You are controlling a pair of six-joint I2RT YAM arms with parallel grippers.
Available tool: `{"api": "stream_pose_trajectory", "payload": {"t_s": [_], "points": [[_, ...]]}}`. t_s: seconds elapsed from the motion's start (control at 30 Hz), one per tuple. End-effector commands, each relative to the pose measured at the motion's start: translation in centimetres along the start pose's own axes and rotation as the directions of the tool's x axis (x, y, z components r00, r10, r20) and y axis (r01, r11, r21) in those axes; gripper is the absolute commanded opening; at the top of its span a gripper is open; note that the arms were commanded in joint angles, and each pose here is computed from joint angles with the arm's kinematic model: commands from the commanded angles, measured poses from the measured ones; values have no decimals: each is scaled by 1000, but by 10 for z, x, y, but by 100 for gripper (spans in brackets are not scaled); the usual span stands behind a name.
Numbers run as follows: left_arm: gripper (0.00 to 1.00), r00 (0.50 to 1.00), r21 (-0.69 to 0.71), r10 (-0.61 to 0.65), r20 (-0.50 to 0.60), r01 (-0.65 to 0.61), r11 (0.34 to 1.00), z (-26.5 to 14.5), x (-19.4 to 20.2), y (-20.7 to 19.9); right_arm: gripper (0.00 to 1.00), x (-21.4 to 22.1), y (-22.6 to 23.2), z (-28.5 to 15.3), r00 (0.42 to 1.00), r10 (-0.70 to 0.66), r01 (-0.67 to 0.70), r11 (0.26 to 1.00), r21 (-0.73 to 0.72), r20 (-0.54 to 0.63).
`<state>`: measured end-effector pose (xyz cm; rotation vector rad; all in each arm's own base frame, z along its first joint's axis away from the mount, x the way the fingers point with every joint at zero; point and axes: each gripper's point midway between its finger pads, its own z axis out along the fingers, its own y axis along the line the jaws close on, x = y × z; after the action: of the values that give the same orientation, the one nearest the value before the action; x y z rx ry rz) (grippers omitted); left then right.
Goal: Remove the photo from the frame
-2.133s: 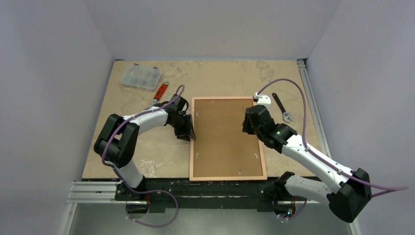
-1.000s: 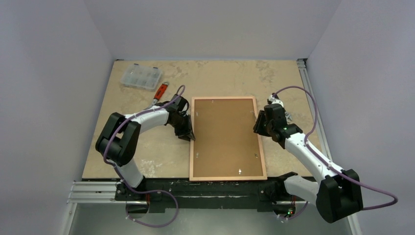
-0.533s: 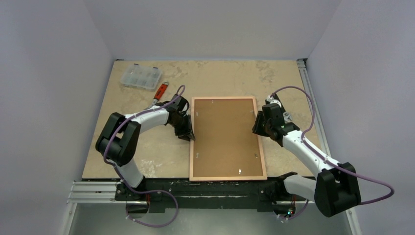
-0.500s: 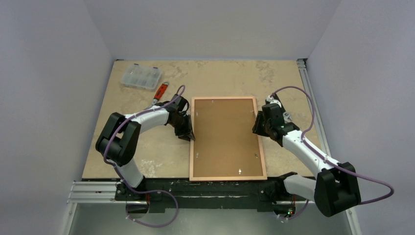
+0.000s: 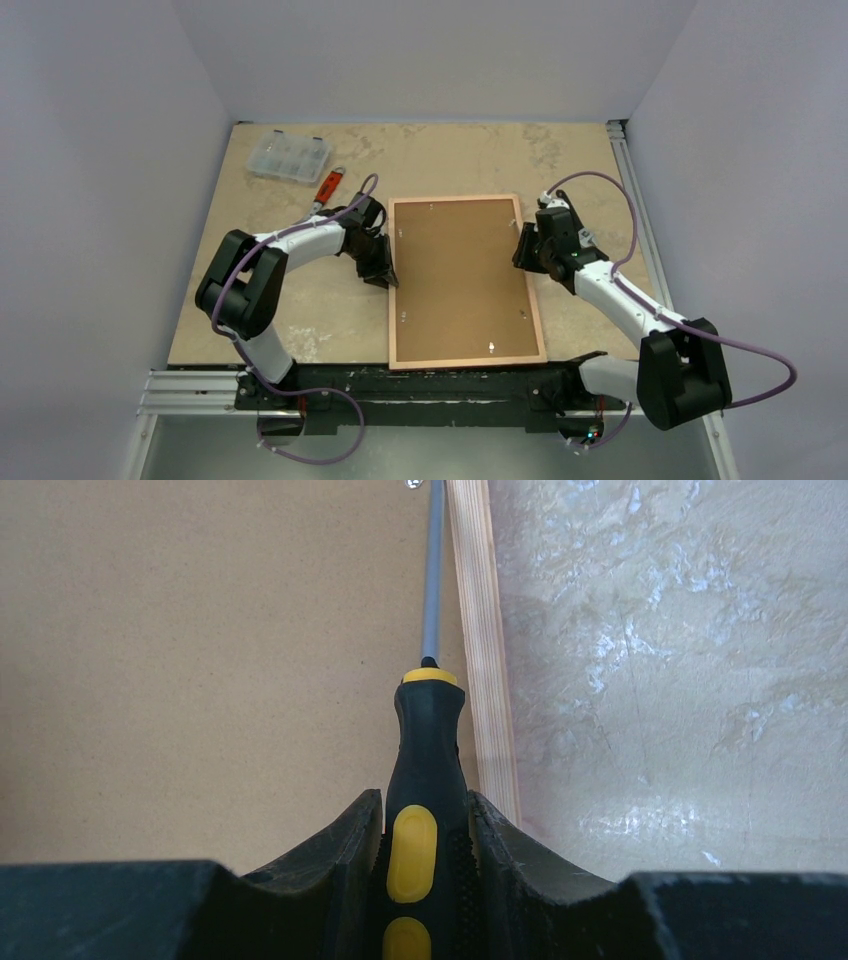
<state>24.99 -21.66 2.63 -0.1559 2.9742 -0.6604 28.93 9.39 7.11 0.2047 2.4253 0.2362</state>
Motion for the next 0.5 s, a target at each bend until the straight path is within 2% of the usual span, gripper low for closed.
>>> {"api": "stream_pose_trajectory", "payload": {"t_s": [0.0, 0.33, 0.47], "points": [[0, 1000, 6, 0, 14, 0, 1000, -4, -7, -6, 0, -34, 24, -3, 992, -45, 59, 991, -119, 116], [0, 1000, 5, -1, 14, 1, 1000, -4, -7, -5, 0, -56, 42, 3, 978, -112, 150, 965, -217, 176], [0, 1000, 4, 1, 18, -1, 1000, -5, -8, -6, 0, -68, 43, -7, 978, -123, 154, 969, -191, 166]]}}
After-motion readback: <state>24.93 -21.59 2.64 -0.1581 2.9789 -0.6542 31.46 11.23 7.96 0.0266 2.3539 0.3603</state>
